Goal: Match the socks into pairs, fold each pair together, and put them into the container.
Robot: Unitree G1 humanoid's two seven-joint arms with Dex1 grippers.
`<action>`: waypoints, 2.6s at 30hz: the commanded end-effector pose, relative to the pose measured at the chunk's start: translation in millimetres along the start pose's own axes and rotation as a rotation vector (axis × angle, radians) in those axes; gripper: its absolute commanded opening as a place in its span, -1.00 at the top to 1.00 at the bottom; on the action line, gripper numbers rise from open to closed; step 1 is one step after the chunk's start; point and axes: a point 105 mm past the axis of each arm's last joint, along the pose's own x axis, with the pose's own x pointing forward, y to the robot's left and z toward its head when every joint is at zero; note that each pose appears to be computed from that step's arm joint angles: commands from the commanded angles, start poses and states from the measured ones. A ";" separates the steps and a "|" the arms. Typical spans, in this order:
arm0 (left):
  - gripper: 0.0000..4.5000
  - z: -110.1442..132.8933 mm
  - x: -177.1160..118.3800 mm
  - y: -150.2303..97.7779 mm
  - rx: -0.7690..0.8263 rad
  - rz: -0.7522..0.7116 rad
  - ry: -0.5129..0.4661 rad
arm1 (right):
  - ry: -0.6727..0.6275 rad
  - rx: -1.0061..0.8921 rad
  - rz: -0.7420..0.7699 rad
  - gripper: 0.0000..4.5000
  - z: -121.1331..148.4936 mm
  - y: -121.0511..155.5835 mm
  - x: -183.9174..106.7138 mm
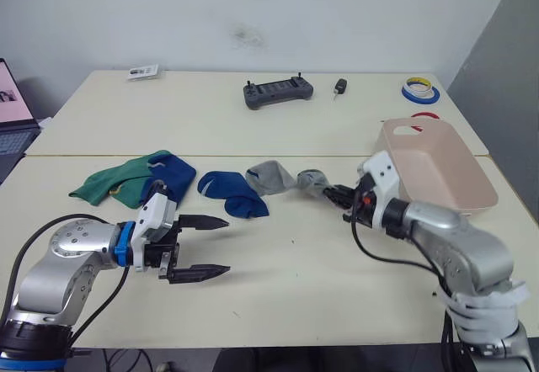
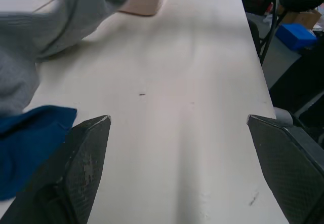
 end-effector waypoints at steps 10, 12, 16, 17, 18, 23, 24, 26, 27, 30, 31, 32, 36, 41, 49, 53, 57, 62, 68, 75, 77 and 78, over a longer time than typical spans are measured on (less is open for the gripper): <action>-1.00 7.5 0.2 10.0 -0.021 0.073 -0.026 | -0.132 -0.013 0.034 0.99 61.7 -11.0 -28.3; -1.00 7.6 -2.4 11.4 -0.018 0.074 -0.019 | -0.094 0.000 0.118 0.99 60.0 2.5 -35.1; -1.00 6.7 -9.7 12.0 -0.014 0.071 -0.005 | -0.027 0.034 0.253 0.99 50.7 30.4 -39.3; -1.00 6.9 -12.9 12.1 -0.013 0.072 -0.001 | -0.019 0.055 0.291 0.99 47.6 39.5 -36.8; -1.00 6.6 -16.3 12.0 -0.012 0.071 0.008 | -0.016 0.077 0.326 0.99 44.9 48.2 -33.6; -1.00 7.9 -31.6 10.8 0.000 0.073 0.041 | -0.045 0.203 0.517 0.99 42.3 94.2 -12.5; -1.00 8.4 -33.4 10.1 0.002 0.072 0.043 | -0.053 0.226 0.544 0.99 43.9 99.3 -10.7; -1.00 9.7 -37.6 9.1 0.016 0.085 0.040 | -0.084 0.306 0.594 0.99 47.2 107.0 -7.6; -1.00 8.8 -40.5 8.5 0.012 0.093 0.048 | -0.098 0.360 0.597 0.99 46.5 107.9 -5.0; -1.00 7.2 -49.3 8.5 0.005 0.129 0.066 | -0.104 0.520 0.537 0.99 33.8 102.6 2.2; -1.00 6.9 -52.6 9.1 0.005 0.145 0.073 | -0.103 0.583 0.504 0.99 27.4 99.4 3.8; -1.00 6.0 -56.2 9.6 0.003 0.159 0.084 | -0.097 0.649 0.464 0.99 18.7 95.7 4.8; -1.00 -0.1 -65.0 5.9 0.001 0.161 0.135 | -0.020 0.843 0.285 0.99 -22.4 84.6 4.1; -1.00 -0.7 -62.1 3.0 -0.014 0.147 0.134 | 0.102 0.902 0.071 0.99 -68.0 70.4 -3.3; -1.00 -5.5 -51.2 -1.3 -0.042 0.112 0.124 | 0.122 0.805 -0.100 0.47 -79.2 43.7 -16.6; -1.00 -7.7 -44.7 -3.4 -0.064 0.125 0.102 | 0.100 0.727 -0.142 -0.13 -74.3 33.0 -27.9; -1.00 -10.6 -37.5 -4.4 -0.074 0.160 0.074 | 0.100 0.573 -0.154 -0.72 -66.1 24.5 -41.2; -1.00 -17.1 -25.7 -6.1 -0.090 0.226 0.018 | 0.148 0.180 -0.071 -0.99 -55.3 29.1 -51.5; -1.00 -31.5 -7.4 -6.9 -0.160 0.322 -0.016 | 0.157 0.135 -0.071 -0.99 -71.4 31.9 -39.8; -1.00 -48.0 25.9 -12.2 -0.320 0.450 -0.010 | 0.134 0.123 -0.089 -0.99 -77.5 32.1 -29.4; -1.00 -50.9 35.5 -13.6 -0.374 0.476 -0.020 | 0.126 0.115 -0.083 -0.99 -77.0 33.2 -28.1; -1.00 -51.6 39.0 -14.1 -0.399 0.483 -0.024 | 0.125 0.111 -0.081 -0.99 -77.1 33.7 -27.7</action>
